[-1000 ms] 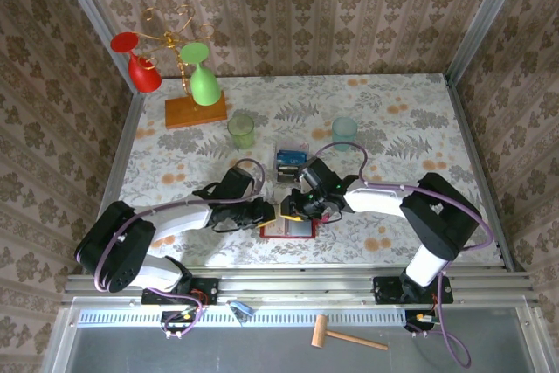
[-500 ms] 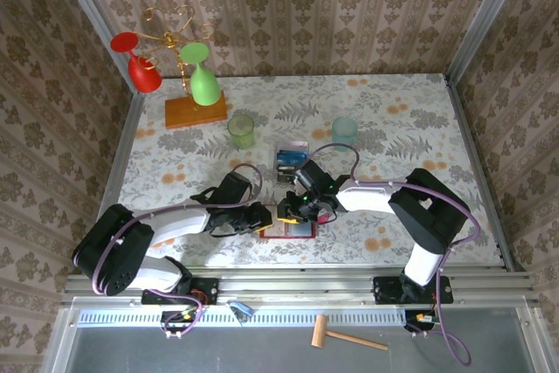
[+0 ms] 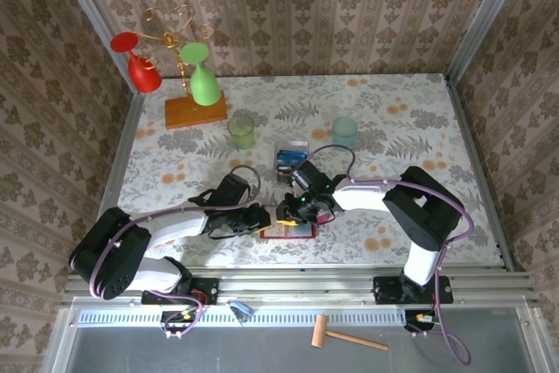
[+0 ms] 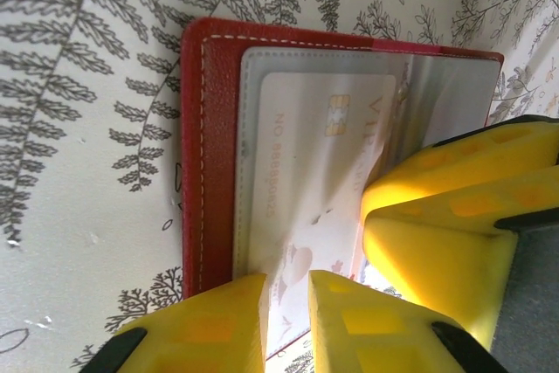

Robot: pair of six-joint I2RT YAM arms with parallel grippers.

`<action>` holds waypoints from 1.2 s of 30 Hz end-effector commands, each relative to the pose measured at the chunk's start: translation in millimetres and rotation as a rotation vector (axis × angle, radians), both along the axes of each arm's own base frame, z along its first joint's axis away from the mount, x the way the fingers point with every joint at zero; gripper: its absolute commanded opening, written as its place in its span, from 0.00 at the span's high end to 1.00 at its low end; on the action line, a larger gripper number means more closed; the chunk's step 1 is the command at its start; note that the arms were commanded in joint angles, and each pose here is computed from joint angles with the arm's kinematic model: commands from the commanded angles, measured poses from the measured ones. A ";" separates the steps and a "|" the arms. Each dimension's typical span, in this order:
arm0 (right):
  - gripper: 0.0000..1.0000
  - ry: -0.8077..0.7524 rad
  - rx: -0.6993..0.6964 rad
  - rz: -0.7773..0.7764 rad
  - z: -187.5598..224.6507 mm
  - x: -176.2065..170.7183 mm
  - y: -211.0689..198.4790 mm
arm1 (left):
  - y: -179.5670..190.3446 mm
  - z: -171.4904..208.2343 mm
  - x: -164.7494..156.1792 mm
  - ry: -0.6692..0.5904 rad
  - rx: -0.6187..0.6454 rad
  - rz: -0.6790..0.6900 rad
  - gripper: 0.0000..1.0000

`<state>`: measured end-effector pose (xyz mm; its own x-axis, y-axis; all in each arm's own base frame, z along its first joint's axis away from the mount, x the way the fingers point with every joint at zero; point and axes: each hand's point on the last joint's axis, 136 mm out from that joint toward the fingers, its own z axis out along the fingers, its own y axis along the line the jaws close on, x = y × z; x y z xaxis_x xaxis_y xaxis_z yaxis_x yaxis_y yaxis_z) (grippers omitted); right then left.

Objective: Take the credit cards out of the card holder

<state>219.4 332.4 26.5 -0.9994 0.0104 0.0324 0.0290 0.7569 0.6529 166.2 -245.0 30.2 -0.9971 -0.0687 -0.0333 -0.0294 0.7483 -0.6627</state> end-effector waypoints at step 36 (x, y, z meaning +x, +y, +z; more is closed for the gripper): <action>0.76 -0.048 -0.230 0.060 -0.2 -3.1 -32.5 | 15.9 -16.2 -12.2 0.042 0.027 0.035 0.80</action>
<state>216.9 309.5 22.2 -0.9991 -0.0409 0.0068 -0.0316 0.8569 0.5146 162.3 -239.2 23.3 -0.9960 -0.0845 -0.0285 -0.0441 0.7441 -0.6666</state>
